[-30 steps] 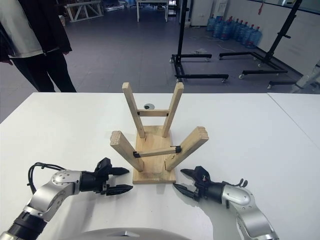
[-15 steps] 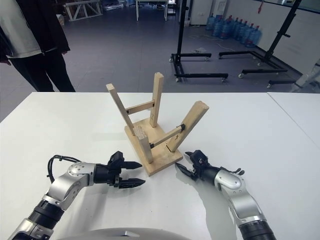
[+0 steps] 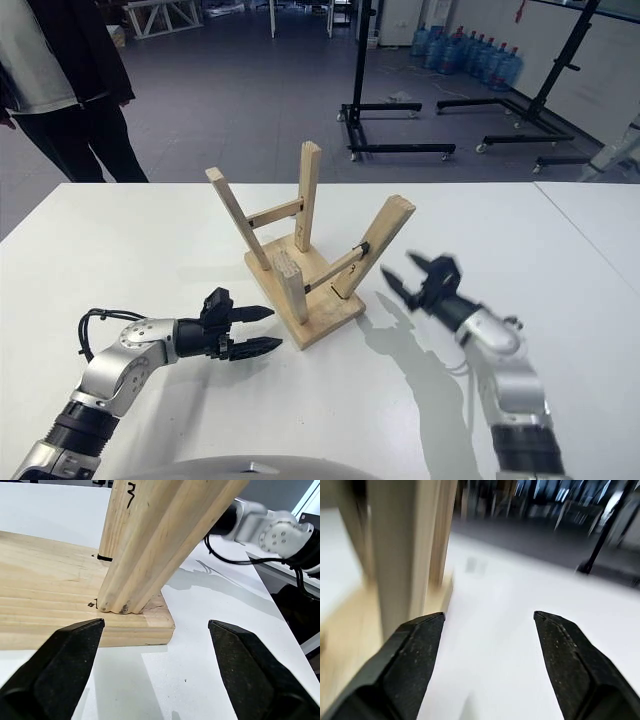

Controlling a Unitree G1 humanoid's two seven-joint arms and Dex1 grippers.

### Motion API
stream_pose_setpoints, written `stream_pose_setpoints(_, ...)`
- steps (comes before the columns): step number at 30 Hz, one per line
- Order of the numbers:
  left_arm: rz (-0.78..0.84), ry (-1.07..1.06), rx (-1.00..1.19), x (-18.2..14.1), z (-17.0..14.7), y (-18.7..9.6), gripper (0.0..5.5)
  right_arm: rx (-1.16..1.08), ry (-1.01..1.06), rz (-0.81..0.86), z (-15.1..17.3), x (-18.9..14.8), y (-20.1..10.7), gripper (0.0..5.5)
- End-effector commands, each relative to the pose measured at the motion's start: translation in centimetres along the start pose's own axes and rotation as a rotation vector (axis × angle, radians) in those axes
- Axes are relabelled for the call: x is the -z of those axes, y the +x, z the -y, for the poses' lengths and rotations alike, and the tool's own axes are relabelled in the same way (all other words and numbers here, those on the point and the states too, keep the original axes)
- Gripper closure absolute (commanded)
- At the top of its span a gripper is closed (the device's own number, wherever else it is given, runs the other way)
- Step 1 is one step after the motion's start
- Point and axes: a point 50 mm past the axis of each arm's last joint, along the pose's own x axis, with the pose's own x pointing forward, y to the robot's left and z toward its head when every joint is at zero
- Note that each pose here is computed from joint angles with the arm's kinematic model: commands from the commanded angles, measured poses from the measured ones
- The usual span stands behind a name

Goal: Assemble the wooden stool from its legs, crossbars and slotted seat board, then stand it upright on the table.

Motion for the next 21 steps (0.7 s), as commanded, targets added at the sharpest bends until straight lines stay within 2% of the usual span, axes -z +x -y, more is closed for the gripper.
stream_pose_setpoints(1,0.012,0.01,-0.019,-0.5,-0.2,-0.4,1.69,-0.033,-0.043,0.19,0.5,-4.8,1.0,2.22)
stream_pose_setpoints(9,0.021,0.015,-0.025,-0.6,-0.4,-0.3,1.69,0.102,-0.234,0.405,1.0,-10.2,2.5,2.22)
stream_pose_setpoints(13,0.003,-0.013,0.004,0.0,-0.4,0.5,1.69,0.101,-0.426,0.525,-1.8,-13.6,3.3,2.22)
stream_pose_setpoints(18,0.002,-0.054,0.049,0.4,-0.4,2.9,1.69,-0.007,-0.637,0.48,-5.9,-12.9,3.8,2.22)
stream_pose_setpoints(21,0.009,-0.059,0.051,0.2,-0.5,3.4,1.69,-0.01,-0.702,0.421,-6.5,-11.7,3.8,2.22)
